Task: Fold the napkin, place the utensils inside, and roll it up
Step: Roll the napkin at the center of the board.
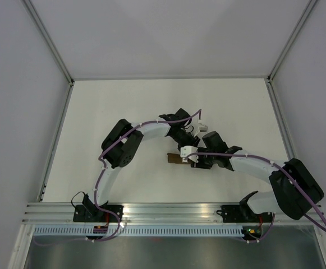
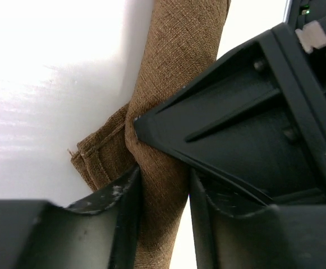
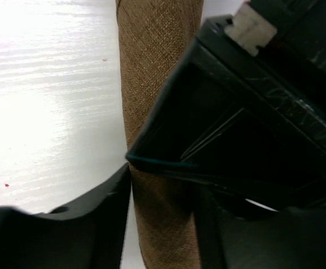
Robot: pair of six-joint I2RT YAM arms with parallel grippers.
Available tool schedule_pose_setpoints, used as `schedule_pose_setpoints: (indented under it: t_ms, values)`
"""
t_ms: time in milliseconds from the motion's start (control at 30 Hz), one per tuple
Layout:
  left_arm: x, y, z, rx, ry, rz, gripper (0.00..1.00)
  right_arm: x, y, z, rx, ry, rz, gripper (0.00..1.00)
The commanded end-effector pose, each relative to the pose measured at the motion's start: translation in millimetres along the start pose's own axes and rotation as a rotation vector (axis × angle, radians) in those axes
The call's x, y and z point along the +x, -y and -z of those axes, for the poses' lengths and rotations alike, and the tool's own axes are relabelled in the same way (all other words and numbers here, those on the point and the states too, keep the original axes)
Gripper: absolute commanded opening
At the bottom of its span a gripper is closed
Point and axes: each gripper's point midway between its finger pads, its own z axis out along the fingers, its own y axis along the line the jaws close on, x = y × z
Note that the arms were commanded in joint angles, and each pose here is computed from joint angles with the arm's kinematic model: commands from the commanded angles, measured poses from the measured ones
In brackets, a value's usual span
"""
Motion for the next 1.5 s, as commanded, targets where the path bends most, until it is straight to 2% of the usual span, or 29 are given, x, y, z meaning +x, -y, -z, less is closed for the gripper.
schedule_pose_setpoints:
  t_ms: [0, 100, 267, 433, 600, 633, 733, 833, 967, 1000, 1133, 1267, 1467]
  values:
    - [30, -15, -6, -0.045, -0.087, 0.101, 0.44, -4, 5, -3, -0.006, -0.018, -0.006, 0.48]
    - [16, -17, 5, -0.066, -0.044, 0.092, 0.52, -3, 1, -3, -0.046, -0.041, -0.034, 0.39]
    - [-17, -20, 32, -0.13, 0.059, 0.094, 0.61, -6, 2, -2, -0.067, -0.057, -0.08, 0.36]
    - [-56, -27, 77, -0.228, 0.196, 0.109, 0.61, -4, -1, -5, -0.093, -0.08, -0.135, 0.36]
    - [-73, -57, 136, -0.436, 0.344, 0.231, 0.6, -2, 3, -13, -0.105, -0.124, -0.218, 0.36]
    - [-80, -50, 152, -0.452, 0.396, 0.258, 0.6, -1, 3, -15, -0.105, -0.131, -0.234, 0.36]
    - [-69, -63, 182, -0.564, 0.496, 0.362, 0.59, -1, 6, -20, -0.11, -0.151, -0.297, 0.36]
    - [-58, -48, 213, -0.661, 0.594, 0.428, 0.59, -9, 16, -27, -0.114, -0.158, -0.365, 0.36]
    - [-9, -44, 212, -0.726, 0.636, 0.557, 0.57, -13, 21, -39, -0.145, -0.182, -0.455, 0.36]
    - [-10, -42, 212, -0.707, 0.685, 0.57, 0.56, -12, 20, -44, -0.159, -0.19, -0.476, 0.36]
    - [28, -42, 193, -0.679, 0.717, 0.659, 0.56, -28, 38, -56, -0.141, -0.17, -0.573, 0.36]
    - [44, -49, 177, -0.657, 0.728, 0.726, 0.55, -34, 42, -73, -0.156, -0.179, -0.675, 0.36]
    - [35, -60, 158, -0.606, 0.752, 0.746, 0.54, -44, 54, -85, -0.14, -0.163, -0.75, 0.36]
